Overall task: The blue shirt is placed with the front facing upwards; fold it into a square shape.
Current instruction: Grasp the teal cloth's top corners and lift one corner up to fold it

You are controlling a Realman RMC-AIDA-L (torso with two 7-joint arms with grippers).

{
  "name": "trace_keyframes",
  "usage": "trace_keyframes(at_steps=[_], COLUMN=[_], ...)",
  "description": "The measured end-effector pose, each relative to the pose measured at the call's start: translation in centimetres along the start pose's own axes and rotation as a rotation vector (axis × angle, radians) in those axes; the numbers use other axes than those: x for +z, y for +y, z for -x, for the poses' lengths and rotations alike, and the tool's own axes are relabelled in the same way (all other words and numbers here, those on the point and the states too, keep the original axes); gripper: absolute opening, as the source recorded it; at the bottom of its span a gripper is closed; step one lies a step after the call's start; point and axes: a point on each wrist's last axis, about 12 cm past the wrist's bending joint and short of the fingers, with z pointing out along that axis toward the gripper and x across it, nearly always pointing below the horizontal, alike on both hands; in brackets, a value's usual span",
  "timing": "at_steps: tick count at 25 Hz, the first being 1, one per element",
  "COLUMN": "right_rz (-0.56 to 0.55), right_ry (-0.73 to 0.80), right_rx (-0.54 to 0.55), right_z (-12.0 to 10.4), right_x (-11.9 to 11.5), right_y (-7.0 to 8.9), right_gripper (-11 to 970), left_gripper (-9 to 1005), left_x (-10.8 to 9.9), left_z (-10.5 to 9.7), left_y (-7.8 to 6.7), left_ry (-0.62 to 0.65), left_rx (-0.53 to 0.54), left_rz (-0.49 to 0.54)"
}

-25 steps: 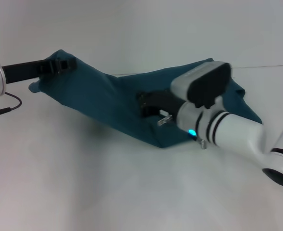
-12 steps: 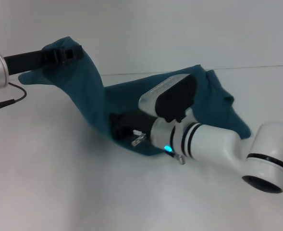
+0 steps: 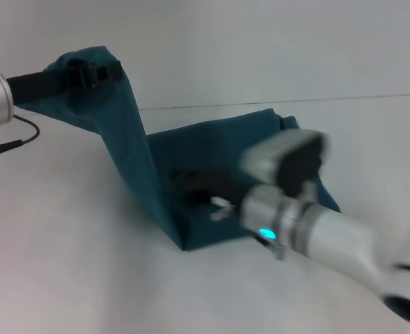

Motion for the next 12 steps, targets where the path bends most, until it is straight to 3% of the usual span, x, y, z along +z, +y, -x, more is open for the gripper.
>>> trace_keyframes(at_steps=[3, 6, 8, 12], right_rz=[-0.066, -0.120, -0.114, -0.022], right_ry=[-0.085, -0.072, -0.034, 0.048], right_rx=[0.066, 0.093, 0.079, 0.003], right_z=[-1.0, -1.2, -1.1, -0.7], right_x=[-2.2, -2.3, -1.6, 0.2], right_y=[-1.8, -2.7, -2.3, 0.2], right_gripper=[10, 11, 12, 13], left_gripper=[64, 63, 63, 63], left_x=[-0.2, -0.2, -0.2, 0.0], left_z=[0.1, 0.2, 0.3, 0.8], left_y=[0.1, 0.0, -0.2, -0.6], left_ry=[-0.003, -0.007, -0.010, -0.018], left_rx=[-0.001, 0.000, 0.004, 0.016], left_rz=[0.000, -0.003, -0.009, -0.023])
